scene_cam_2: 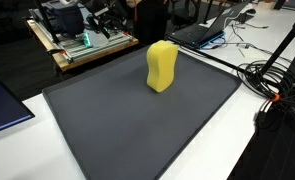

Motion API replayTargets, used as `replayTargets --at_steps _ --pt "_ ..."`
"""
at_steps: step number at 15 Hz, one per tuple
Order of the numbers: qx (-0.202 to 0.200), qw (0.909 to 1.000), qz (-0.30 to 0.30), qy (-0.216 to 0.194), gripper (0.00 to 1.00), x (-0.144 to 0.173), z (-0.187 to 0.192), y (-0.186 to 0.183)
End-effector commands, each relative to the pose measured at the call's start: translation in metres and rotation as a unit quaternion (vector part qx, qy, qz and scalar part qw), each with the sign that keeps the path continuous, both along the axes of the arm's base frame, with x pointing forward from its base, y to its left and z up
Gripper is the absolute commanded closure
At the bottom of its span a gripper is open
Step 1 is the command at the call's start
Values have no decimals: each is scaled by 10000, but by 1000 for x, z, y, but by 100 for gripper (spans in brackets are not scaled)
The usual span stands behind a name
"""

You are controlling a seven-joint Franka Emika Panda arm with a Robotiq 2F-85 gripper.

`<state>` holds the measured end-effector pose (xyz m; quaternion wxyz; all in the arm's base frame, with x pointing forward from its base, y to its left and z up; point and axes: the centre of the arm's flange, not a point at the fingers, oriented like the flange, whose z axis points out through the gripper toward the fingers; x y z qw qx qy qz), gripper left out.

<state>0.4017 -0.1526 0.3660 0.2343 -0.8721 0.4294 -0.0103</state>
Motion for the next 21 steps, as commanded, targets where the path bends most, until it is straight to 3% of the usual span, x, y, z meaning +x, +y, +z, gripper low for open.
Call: replayTargets --at_steps 1,2,3,5,10,11,15,18,21 --pt "-487 9970 205 -563 0 -35 60 39" --pt "-732 9934 418 -773 0 -32 78 51" --pt "-404 9977 302 -455 0 -15 45 24" --pt "-452 9966 324 -602 0 -18 61 32" --pt "-384 9980 286 -412 0 -16 43 26" --pt "-271 9979 138 -567 0 -12 47 22" --pt "-61 9979 -322 -553 0 30 82 34" --pt "-103 9953 -312 -910 0 59 102 54" --pt "-346 9980 -306 -438 0 90 110 89"
